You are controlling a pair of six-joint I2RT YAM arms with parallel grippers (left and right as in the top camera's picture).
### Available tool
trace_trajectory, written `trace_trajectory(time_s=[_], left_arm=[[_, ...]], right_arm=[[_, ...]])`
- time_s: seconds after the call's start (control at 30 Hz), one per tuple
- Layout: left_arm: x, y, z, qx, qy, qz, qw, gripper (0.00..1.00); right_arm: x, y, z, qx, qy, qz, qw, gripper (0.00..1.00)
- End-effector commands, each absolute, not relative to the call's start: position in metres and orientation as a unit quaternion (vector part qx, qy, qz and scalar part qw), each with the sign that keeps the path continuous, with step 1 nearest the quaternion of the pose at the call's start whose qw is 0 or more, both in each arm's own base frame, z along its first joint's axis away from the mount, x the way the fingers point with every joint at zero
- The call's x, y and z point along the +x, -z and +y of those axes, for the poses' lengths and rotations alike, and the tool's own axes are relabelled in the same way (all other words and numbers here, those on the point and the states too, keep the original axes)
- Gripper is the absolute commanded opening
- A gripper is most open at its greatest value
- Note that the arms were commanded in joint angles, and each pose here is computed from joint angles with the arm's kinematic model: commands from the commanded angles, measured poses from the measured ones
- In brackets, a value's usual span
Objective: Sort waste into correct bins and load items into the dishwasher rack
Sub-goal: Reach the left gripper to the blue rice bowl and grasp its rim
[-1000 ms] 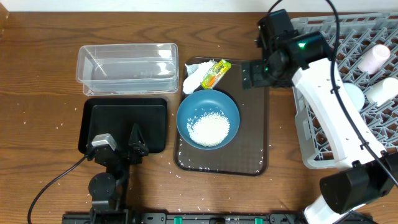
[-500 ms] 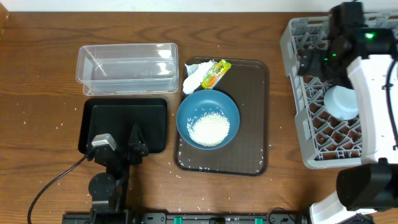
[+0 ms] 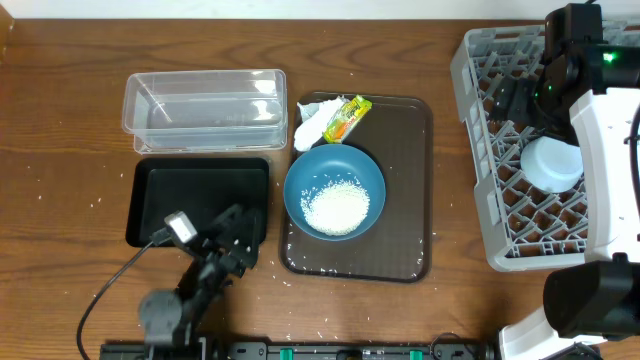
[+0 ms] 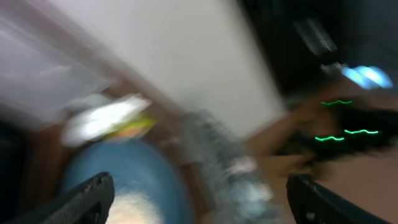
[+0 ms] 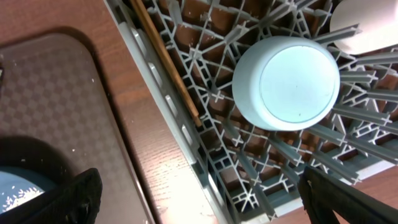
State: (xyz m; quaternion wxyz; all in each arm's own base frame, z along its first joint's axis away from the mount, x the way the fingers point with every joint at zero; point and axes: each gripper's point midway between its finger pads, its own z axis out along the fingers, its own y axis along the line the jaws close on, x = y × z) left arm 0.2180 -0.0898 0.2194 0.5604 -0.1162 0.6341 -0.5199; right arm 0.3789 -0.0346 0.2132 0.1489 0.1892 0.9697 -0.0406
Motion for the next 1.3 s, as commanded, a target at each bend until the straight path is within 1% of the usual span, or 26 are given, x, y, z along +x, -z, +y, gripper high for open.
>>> trace_trajectory(time_s=[0.0, 0.1, 0.2, 0.3, 0.4, 0.53, 0.63, 0.73, 0.83, 1.0, 1.27], left_arm=[[0.186, -0.265, -0.113, -0.049, 0.605, 0.588, 0.535, 0.91], [0.184, -0.284, -0.114, -0.029, 0.581, 0.599, 0.551, 0.91], [0.193, -0.287, -0.115, -0.014, 0.526, 0.655, 0.542, 0.91], [0.206, -0.306, -0.117, 0.028, 0.471, 0.698, 0.538, 0.91], [0.227, -0.323, -0.117, 0.038, 0.433, 0.751, 0.497, 0.91], [0.255, -0.323, -0.115, 0.033, 0.37, 0.845, 0.385, 0.91], [0.273, -0.31, -0.115, 0.025, 0.298, 0.905, 0.302, 0.91], [0.285, -0.299, -0.143, 0.059, 0.255, 0.937, 0.232, 0.91], [0.292, -0.283, -0.179, 0.11, 0.219, 0.949, 0.199, 0.91], [0.3, -0.23, -0.233, 0.183, 0.143, 0.958, 0.168, 0.91], [0.282, -0.145, -0.285, 0.224, 0.104, 0.967, 0.062, 0.91]], right_arm=[[0.379, -0.228, -0.036, 0.199, 0.037, 0.964, 0.171, 0.99], [0.379, -0.228, -0.036, 0.199, 0.037, 0.964, 0.171, 0.99], [0.379, -0.228, -0.036, 0.199, 0.037, 0.964, 0.171, 0.99], [0.379, -0.228, -0.036, 0.199, 0.037, 0.964, 0.171, 0.99], [0.379, -0.228, -0.036, 0.199, 0.037, 0.964, 0.171, 0.99], [0.379, -0.228, -0.036, 0.199, 0.037, 0.964, 0.171, 0.99], [0.379, -0.228, -0.036, 0.199, 0.037, 0.964, 0.171, 0.99], [0.379, -0.228, -0.036, 0.199, 0.037, 0.964, 0.171, 0.99], [0.379, -0.228, -0.036, 0.199, 0.037, 0.964, 0.171, 0.99], [0.379, -0.228, -0.036, 0.199, 0.037, 0.964, 0.171, 0.99], [0.379, -0.228, -0.036, 0.199, 0.037, 0.964, 0.171, 0.99]])
